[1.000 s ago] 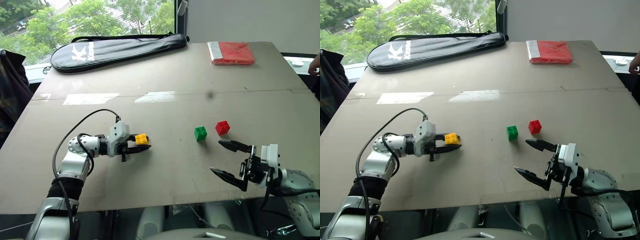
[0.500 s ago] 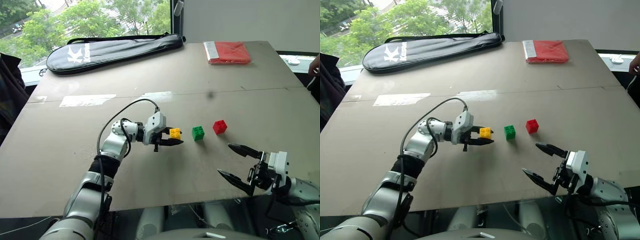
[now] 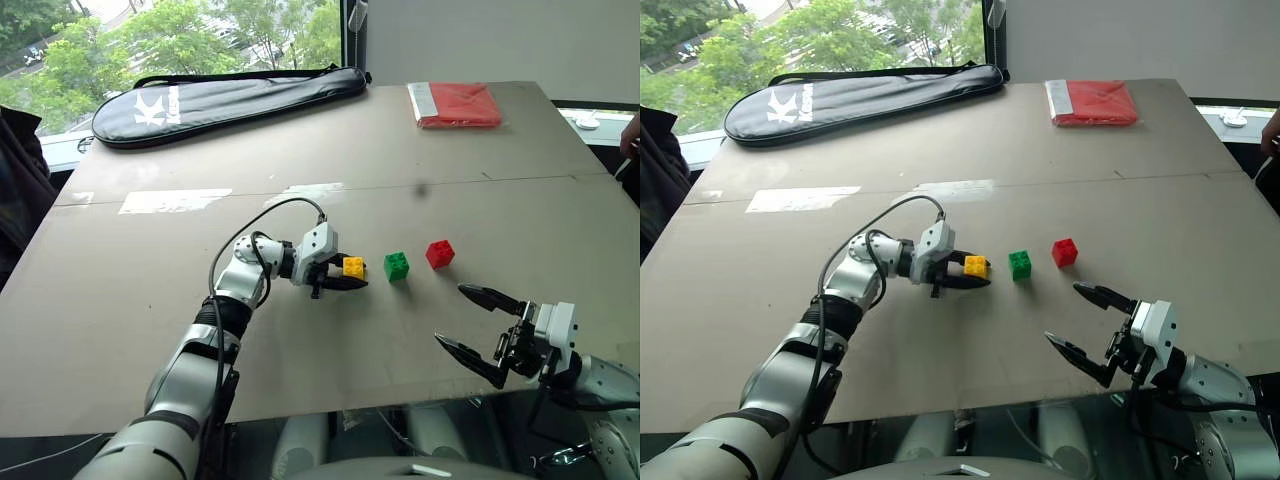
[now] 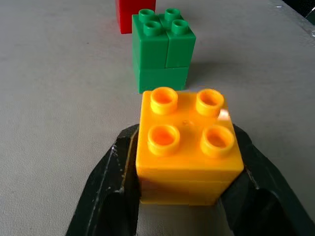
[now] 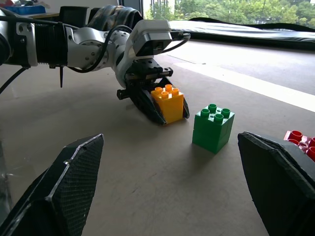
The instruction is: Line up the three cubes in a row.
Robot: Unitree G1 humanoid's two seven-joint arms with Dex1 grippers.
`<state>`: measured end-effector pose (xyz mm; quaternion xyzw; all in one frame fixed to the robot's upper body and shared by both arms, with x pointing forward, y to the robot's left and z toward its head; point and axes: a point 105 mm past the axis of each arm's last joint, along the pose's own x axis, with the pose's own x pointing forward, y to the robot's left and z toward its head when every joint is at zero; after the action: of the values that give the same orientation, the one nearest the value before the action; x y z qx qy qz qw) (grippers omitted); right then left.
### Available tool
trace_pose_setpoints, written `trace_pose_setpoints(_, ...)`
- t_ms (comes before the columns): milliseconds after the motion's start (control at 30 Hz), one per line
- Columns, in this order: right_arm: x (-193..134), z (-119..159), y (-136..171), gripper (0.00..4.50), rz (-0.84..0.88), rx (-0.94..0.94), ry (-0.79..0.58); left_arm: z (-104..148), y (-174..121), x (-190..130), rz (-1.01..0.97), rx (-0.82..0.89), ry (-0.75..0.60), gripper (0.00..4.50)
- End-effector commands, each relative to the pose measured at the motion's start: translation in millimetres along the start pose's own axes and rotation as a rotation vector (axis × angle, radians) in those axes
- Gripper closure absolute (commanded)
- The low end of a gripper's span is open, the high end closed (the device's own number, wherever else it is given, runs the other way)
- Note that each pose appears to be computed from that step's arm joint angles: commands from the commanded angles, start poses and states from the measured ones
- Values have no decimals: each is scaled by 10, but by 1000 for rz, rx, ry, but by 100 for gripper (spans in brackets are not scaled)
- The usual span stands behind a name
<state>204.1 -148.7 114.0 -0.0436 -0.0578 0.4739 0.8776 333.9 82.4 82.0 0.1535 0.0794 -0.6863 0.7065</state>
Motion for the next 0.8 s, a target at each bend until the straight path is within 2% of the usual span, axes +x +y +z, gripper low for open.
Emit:
trace_pose_setpoints(33,33,146,15,0,6,-43,-46,-40,28,-4,17,2,25,47)
trace_pose_setpoints(67,29,145,11,0,5,-43,-44,-41,57,-29,44,13,26,13)
trace_pose_setpoints(100,25,145,9,0,5,-43,-43,-41,77,-47,63,21,26,3)
trace_pose_setpoints(233,-3,122,-3,0,6,-38,-31,-13,113,-212,135,48,12,3)
trace_pose_setpoints(333,-48,91,-48,0,-5,-36,-20,2,52,-462,196,45,2,3)
trace_pose_setpoints(500,-104,25,-111,0,-18,-26,-4,23,-170,-768,275,5,-5,3)
trace_pose_setpoints(567,-151,-27,-176,0,-44,-17,7,-18,-355,-887,322,-52,-5,3)
trace_pose_setpoints(667,-232,-107,-282,0,-87,-14,32,-119,-613,-969,399,-115,42,3)
trace_pose_setpoints(800,-349,-216,-424,0,-148,-23,88,-176,-799,-1008,580,-116,51,3)
